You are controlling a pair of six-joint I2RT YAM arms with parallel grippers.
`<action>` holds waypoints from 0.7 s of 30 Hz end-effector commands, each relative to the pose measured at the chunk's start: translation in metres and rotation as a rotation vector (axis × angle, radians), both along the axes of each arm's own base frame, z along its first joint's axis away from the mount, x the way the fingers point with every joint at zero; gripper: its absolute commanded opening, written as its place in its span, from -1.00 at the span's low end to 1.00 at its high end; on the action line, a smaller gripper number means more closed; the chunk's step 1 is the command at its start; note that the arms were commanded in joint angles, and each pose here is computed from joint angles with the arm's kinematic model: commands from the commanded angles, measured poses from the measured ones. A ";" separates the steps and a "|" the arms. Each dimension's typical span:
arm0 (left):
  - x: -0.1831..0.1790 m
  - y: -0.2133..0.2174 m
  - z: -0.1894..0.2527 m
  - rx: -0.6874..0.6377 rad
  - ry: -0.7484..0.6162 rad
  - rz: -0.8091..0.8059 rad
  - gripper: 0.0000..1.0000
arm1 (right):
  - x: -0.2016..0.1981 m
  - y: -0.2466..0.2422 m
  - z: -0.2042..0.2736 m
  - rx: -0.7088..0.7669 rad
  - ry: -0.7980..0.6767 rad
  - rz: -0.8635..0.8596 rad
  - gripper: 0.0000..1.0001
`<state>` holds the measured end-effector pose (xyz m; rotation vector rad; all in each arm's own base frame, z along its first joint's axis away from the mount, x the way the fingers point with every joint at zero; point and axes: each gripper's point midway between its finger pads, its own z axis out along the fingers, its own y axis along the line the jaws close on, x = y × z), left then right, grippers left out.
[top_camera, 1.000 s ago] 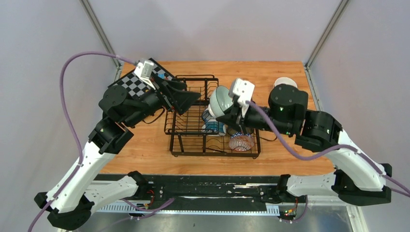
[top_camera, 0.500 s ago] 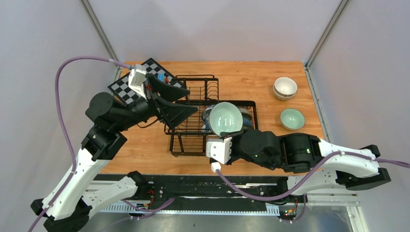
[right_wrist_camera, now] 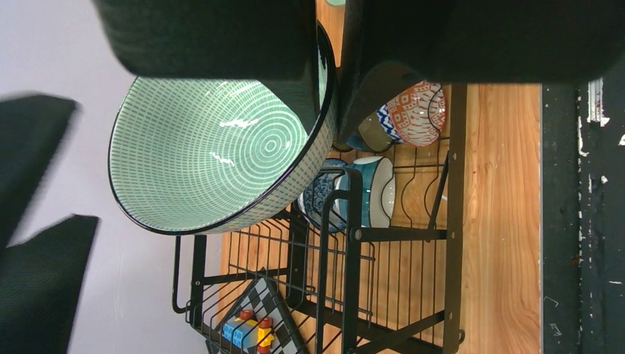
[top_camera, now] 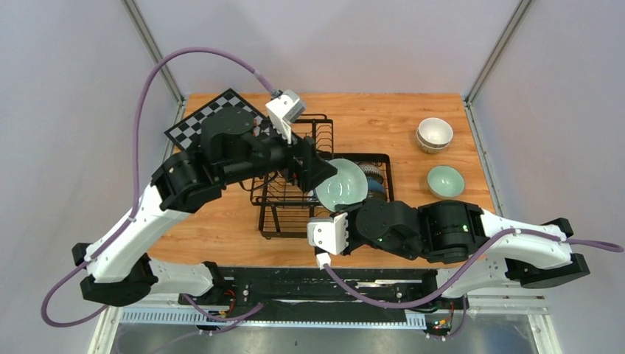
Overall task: Unload the bowls from the dish rack
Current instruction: Place the bowl with the bowl.
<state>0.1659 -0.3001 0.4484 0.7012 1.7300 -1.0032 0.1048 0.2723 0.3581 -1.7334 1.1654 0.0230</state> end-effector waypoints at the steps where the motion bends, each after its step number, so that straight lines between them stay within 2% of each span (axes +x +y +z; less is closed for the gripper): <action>1: 0.020 0.025 -0.025 0.169 -0.004 0.169 0.58 | -0.002 -0.006 0.007 0.010 0.009 -0.017 -1.00; 7: 0.021 0.022 -0.042 0.292 -0.007 0.221 0.44 | 0.000 -0.008 -0.001 -0.017 -0.002 -0.034 -1.00; 13: 0.013 0.011 -0.042 0.321 -0.027 0.216 0.35 | 0.000 -0.008 -0.002 -0.021 0.001 -0.034 -1.00; 21: 0.013 0.000 -0.055 0.400 -0.042 0.232 0.13 | 0.001 -0.009 -0.006 -0.026 0.003 -0.046 -1.00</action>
